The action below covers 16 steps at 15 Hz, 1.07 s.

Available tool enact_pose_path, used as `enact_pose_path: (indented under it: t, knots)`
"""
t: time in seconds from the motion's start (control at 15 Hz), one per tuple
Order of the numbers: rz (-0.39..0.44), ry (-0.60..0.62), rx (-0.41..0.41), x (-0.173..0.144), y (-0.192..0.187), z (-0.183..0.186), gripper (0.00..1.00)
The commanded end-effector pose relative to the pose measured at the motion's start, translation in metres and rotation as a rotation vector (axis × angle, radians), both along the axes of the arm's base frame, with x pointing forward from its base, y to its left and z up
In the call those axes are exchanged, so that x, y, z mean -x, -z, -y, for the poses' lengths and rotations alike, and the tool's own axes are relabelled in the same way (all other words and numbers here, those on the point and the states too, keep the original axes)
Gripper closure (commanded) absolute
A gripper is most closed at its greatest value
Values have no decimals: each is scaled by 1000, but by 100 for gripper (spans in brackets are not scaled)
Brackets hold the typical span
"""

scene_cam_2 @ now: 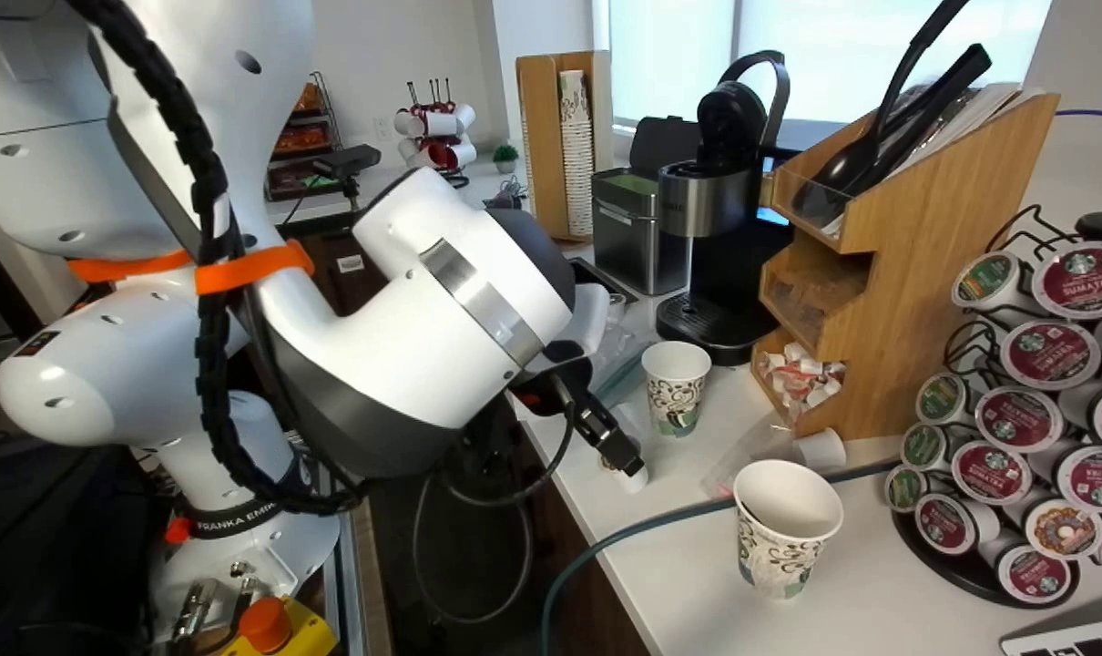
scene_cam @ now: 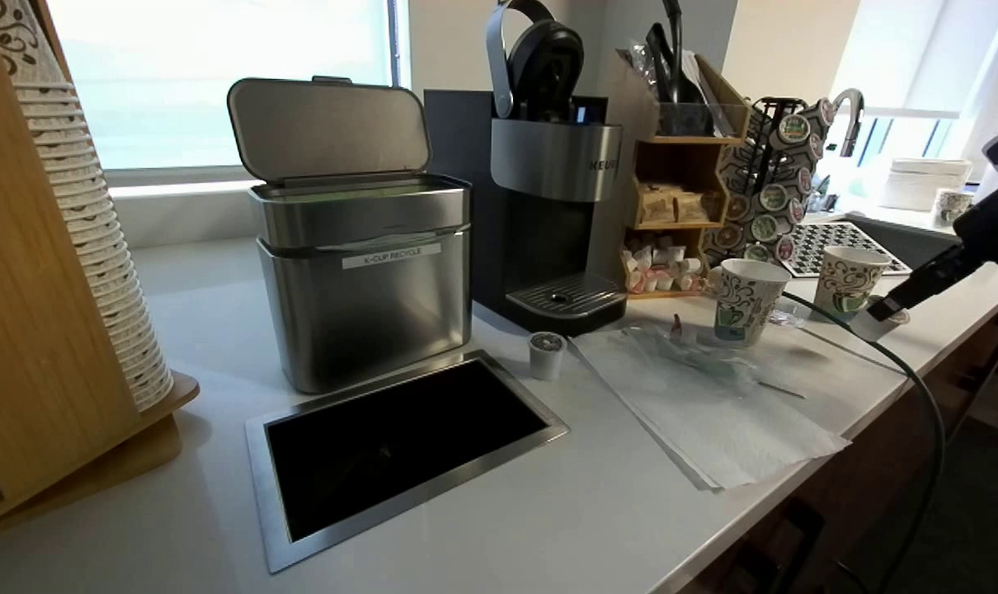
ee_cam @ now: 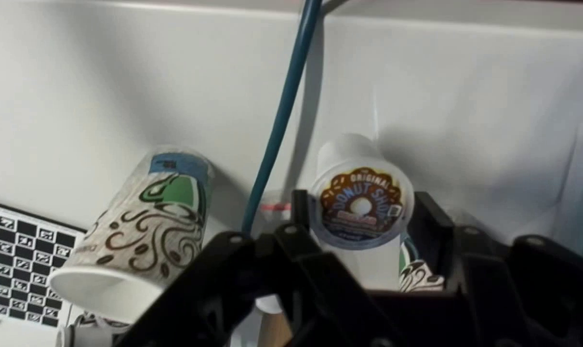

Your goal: Remove one coffee capsule from the holder, then place it on the counter

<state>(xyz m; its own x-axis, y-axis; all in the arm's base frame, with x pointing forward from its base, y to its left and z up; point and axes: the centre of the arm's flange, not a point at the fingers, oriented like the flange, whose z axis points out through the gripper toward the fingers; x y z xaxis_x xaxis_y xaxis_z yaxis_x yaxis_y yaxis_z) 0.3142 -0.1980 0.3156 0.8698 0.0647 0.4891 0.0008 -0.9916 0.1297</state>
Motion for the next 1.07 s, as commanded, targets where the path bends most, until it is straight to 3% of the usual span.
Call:
enact_pose_path:
  t: [0.0, 0.27, 0.53, 1.0]
  knots:
    - [-72, -59, -43, 3, -27, 15, 71]
    - [-118, -111, -112, -2, -39, 32, 71]
    - [-117, -90, -183, -32, -28, 25, 71]
    - [-231, -116, -205, -61, 0, 2, 71]
